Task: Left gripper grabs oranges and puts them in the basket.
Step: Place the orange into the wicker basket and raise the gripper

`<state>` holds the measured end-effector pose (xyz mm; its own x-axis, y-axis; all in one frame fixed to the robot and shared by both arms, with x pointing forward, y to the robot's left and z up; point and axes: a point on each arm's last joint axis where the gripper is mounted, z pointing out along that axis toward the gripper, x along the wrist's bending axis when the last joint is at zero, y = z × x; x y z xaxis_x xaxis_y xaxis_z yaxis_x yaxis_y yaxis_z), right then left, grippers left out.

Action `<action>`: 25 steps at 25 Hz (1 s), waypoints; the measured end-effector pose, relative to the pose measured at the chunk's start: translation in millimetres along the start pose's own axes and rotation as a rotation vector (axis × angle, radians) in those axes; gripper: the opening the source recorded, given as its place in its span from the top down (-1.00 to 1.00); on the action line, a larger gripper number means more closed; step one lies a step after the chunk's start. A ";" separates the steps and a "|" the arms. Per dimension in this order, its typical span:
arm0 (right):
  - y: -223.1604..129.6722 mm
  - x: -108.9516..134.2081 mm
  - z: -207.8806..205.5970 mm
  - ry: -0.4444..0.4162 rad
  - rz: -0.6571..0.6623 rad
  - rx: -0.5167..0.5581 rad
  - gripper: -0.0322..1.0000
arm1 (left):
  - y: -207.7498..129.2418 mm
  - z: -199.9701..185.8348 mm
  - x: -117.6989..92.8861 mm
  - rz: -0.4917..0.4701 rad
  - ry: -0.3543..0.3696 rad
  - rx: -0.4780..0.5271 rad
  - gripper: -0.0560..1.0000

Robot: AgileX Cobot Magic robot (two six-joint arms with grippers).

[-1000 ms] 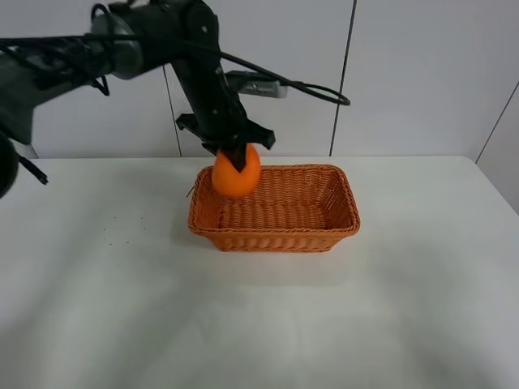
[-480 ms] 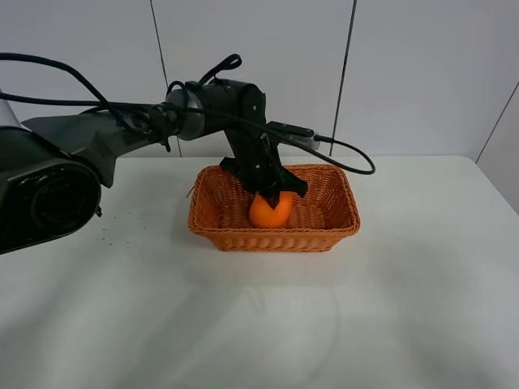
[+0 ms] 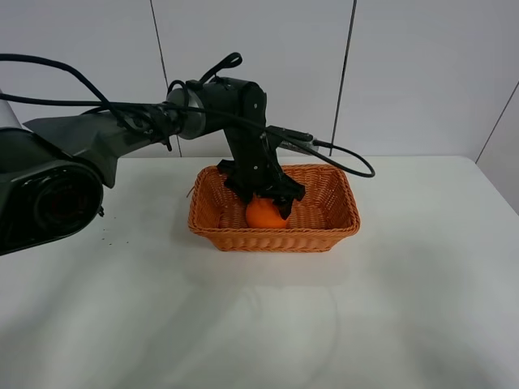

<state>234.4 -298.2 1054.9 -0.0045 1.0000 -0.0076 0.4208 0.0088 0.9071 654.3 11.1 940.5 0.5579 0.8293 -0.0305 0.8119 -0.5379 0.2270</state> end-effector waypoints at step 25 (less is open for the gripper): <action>0.0 0.0 0.0 0.000 0.000 0.000 -0.41 | -25.5 -122.9 181.3 -0.293 0.177 -0.142 -0.80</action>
<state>234.4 -298.2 1054.9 -0.0045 1.0000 -0.0076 0.4208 0.0088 0.9071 713.6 193.7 1048.9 0.2569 0.9651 0.0516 0.8940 -0.2576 0.3667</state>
